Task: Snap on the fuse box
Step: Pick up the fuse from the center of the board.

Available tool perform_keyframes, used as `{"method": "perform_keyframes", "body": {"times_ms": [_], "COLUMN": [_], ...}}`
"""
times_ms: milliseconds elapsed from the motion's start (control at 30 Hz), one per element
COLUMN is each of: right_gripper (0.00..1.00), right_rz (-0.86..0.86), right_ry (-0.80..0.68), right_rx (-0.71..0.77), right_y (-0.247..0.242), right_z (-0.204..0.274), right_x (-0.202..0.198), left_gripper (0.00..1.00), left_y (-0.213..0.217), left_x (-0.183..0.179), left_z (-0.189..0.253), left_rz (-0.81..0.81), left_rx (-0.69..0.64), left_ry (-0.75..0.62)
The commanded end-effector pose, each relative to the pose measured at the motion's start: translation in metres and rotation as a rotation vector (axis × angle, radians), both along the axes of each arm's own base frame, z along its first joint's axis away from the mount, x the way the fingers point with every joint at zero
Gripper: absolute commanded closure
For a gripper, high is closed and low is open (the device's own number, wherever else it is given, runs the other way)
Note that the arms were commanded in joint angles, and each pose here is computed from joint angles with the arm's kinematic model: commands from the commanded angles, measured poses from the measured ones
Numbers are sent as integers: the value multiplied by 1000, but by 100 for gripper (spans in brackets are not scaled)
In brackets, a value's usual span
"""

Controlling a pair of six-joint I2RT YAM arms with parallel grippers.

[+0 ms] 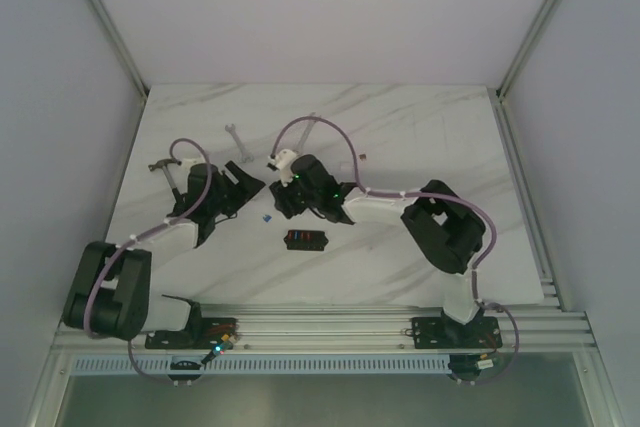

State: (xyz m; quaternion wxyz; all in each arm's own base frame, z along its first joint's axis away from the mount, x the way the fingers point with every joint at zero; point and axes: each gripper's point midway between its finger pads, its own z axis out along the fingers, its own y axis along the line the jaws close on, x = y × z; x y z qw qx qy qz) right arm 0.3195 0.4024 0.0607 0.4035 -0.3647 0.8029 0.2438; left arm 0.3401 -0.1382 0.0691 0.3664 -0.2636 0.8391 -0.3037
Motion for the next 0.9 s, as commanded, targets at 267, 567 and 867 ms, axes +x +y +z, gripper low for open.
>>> {"method": "perform_keyframes", "body": {"times_ms": [267,567,867], "right_gripper": [41,44,56], "right_rz": [185,168,139], "right_ry": [-38,-36,-17], "right_rx": [-94,-180,-217], "right_y": [59,58,51], "right_z": [-21,-39,-49], "right_x": [-24,-31,-33], "left_gripper": [6,0,0], "left_y": [76,89,89], "left_x": [-39,-46,-45], "left_z": [-24,-28,-26], "left_rz": [181,214,213], "left_rx": [75,82,79], "left_ry": [108,127,122]}}
